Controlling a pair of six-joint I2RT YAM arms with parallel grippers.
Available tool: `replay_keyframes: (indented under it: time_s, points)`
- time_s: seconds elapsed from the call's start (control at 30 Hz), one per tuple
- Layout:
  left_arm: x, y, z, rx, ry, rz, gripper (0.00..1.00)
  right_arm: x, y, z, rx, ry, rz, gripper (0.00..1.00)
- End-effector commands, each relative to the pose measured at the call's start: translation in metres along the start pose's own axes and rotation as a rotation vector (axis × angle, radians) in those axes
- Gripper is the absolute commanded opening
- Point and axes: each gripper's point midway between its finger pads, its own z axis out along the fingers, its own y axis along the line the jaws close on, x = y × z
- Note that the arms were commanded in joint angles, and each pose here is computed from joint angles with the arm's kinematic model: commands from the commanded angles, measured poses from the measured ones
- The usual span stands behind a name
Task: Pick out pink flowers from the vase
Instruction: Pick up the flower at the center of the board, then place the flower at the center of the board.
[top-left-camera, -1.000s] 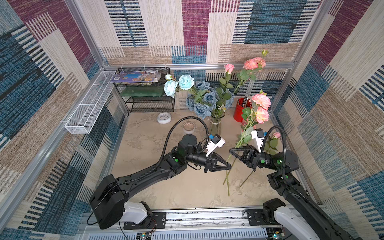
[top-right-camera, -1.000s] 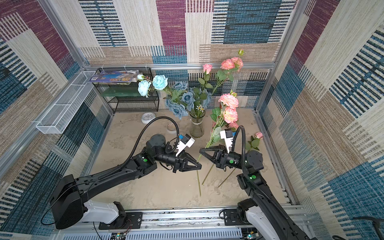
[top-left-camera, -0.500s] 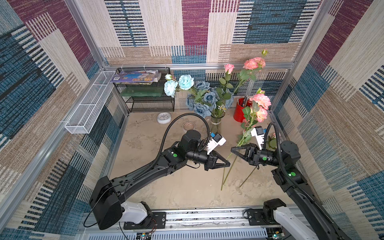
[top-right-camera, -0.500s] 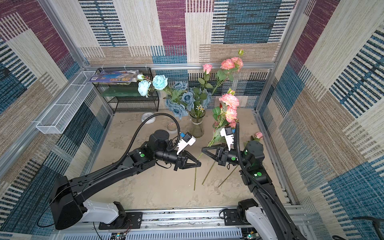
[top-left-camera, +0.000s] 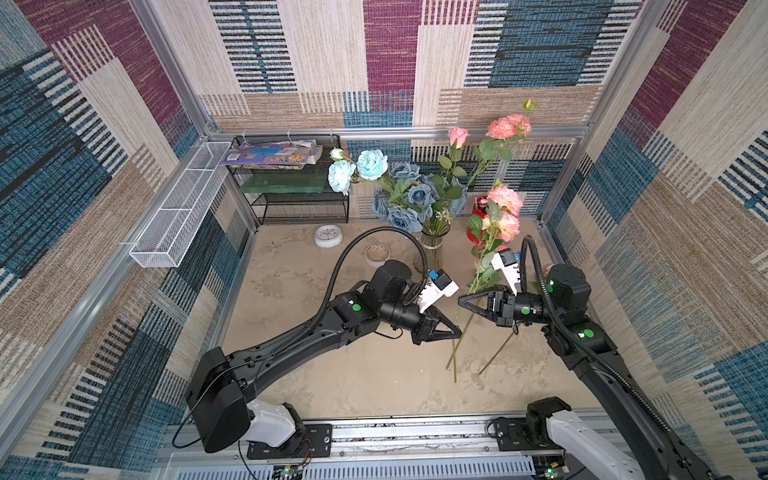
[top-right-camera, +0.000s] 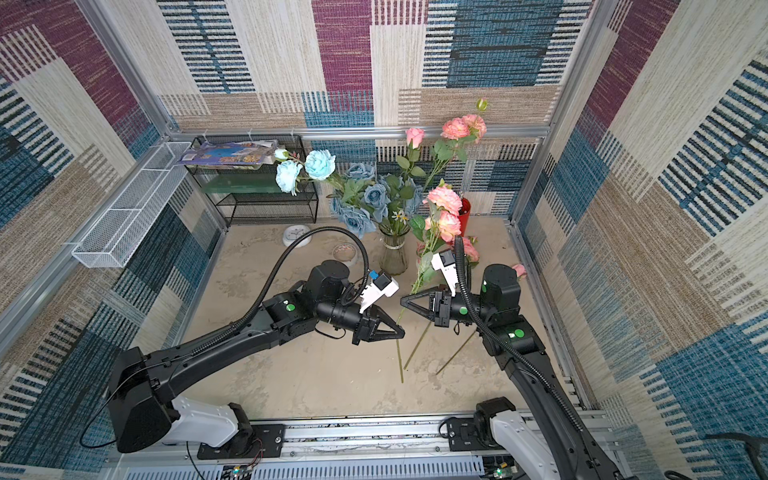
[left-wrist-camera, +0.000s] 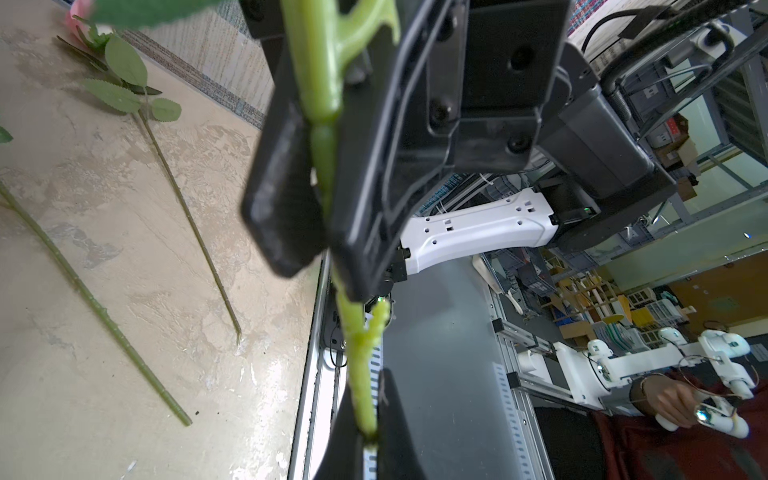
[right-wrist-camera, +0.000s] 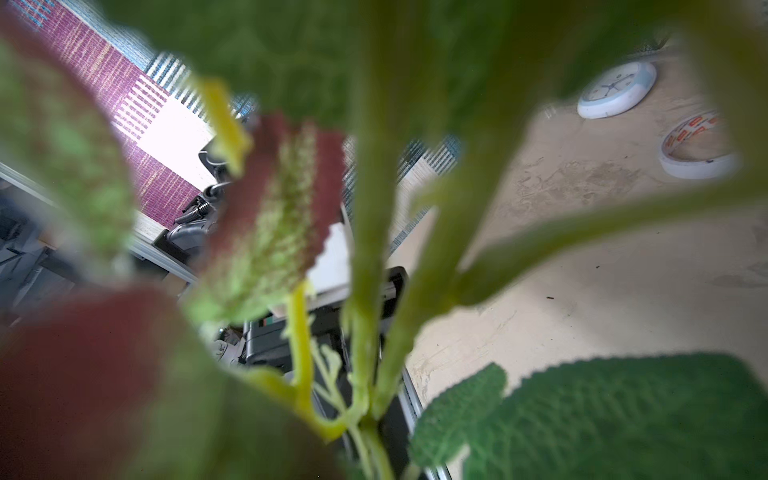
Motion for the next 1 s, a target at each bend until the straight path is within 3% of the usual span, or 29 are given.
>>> replay_keyframes:
  time_s: [0.0,0.1,0.2,0.27,0.4,0.57,0.67,0.97]
  points:
    - [0.039,-0.014,0.002,0.089,0.154,-0.088,0.00,-0.036,-0.014,-0.005,0.147,-0.147,-0.132,0.00]
    - [0.036,-0.007,0.000,0.025,0.146,-0.066,0.02,-0.032,-0.023,-0.006,0.189,-0.141,-0.118,0.00]
    - [0.029,-0.006,-0.009,-0.035,0.125,-0.027,0.38,-0.026,-0.038,-0.009,0.253,-0.143,-0.091,0.00]
    - [0.023,-0.006,-0.018,-0.089,0.101,0.007,0.57,-0.022,-0.051,-0.012,0.320,-0.144,-0.071,0.00]
    - [0.010,-0.002,-0.047,-0.249,0.026,0.083,0.74,-0.014,-0.096,-0.027,0.499,-0.168,0.020,0.00]
    - [-0.002,0.001,-0.082,-0.393,-0.113,0.151,0.86,0.002,-0.163,-0.068,0.692,-0.220,0.260,0.00]
    - [-0.002,-0.002,-0.094,-0.425,-0.157,0.162,0.88,0.019,-0.197,-0.088,0.729,-0.249,0.398,0.00]
    - [0.002,0.002,-0.103,-0.457,-0.213,0.154,0.89,0.065,-0.274,-0.096,0.789,-0.237,0.638,0.00]
